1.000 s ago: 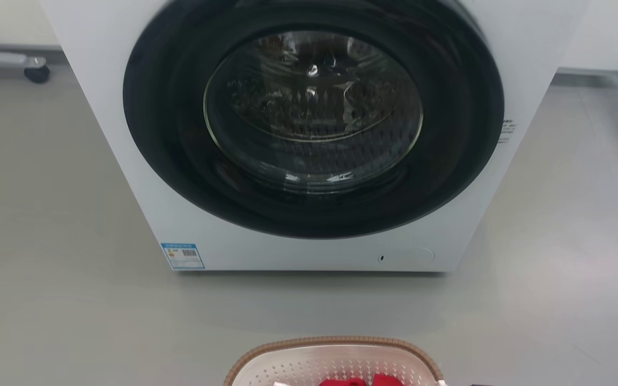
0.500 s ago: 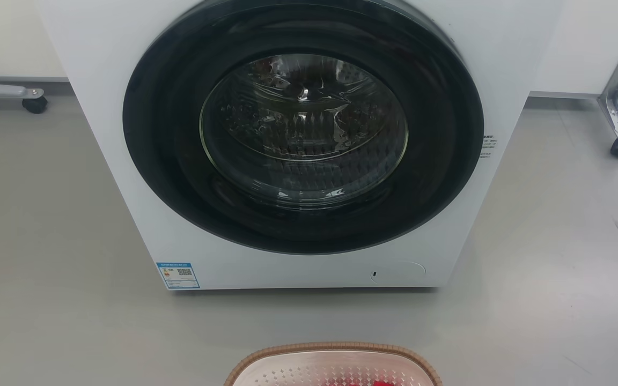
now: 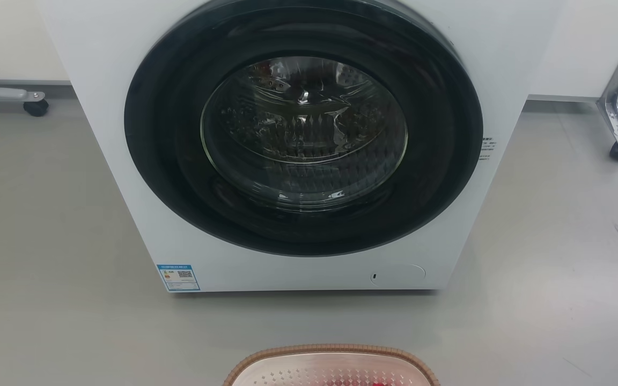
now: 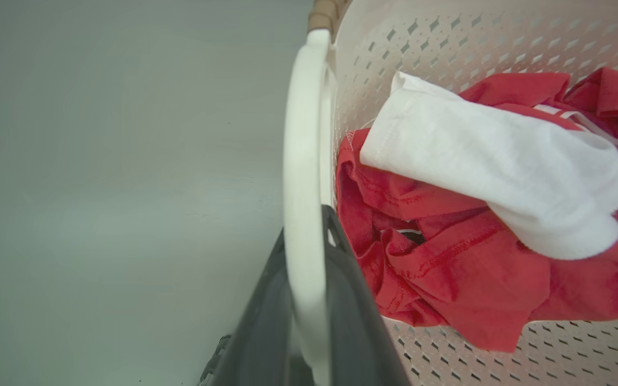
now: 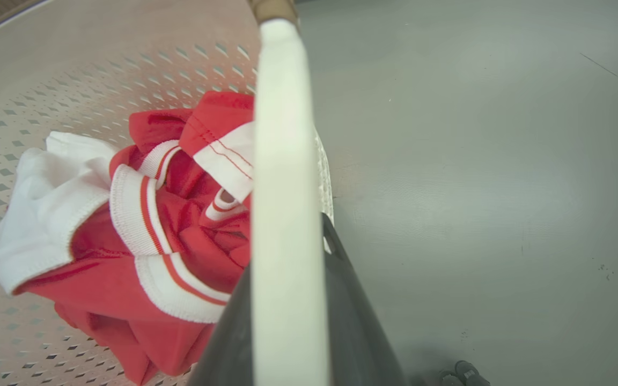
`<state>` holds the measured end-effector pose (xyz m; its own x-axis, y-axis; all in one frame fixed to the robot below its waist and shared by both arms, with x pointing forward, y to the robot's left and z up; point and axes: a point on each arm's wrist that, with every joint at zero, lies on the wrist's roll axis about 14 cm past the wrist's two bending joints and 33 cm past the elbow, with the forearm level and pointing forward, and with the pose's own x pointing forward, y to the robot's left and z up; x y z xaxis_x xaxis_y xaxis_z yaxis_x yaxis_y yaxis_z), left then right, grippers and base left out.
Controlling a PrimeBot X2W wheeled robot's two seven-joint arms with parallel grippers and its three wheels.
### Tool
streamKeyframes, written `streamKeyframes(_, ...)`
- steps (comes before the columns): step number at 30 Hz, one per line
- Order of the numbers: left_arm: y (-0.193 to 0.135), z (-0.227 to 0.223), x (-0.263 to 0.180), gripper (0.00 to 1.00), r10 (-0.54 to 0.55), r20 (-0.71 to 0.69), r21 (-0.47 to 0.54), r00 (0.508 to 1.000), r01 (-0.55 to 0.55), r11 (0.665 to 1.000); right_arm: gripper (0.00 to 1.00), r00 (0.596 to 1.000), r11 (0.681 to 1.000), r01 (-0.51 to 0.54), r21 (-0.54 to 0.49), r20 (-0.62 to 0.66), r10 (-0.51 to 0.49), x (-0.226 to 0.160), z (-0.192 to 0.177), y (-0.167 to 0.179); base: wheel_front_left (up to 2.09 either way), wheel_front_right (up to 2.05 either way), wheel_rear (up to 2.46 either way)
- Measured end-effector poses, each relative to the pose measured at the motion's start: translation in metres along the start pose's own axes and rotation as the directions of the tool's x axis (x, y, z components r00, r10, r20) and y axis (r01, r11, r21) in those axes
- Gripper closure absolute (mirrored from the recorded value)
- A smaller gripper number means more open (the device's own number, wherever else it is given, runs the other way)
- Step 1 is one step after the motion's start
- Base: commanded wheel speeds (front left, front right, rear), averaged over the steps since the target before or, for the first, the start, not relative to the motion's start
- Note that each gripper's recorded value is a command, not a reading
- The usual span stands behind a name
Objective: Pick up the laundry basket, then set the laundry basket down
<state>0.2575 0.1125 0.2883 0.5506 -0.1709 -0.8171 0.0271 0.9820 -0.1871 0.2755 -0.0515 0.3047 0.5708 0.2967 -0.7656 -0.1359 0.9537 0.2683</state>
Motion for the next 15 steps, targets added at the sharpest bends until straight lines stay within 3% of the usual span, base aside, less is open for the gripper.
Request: streamKeyframes(15, 0.0005, -0.0001, -0.0008, 1.00, 0.001, 0.002, 0.010, 1.000, -0.001, 1.000, 1.00, 1.000, 1.000, -0.002, 0.007, 0.000, 0.002, -0.0012, -0.0030, 0.0018, 0.00, 0.00, 0.00)
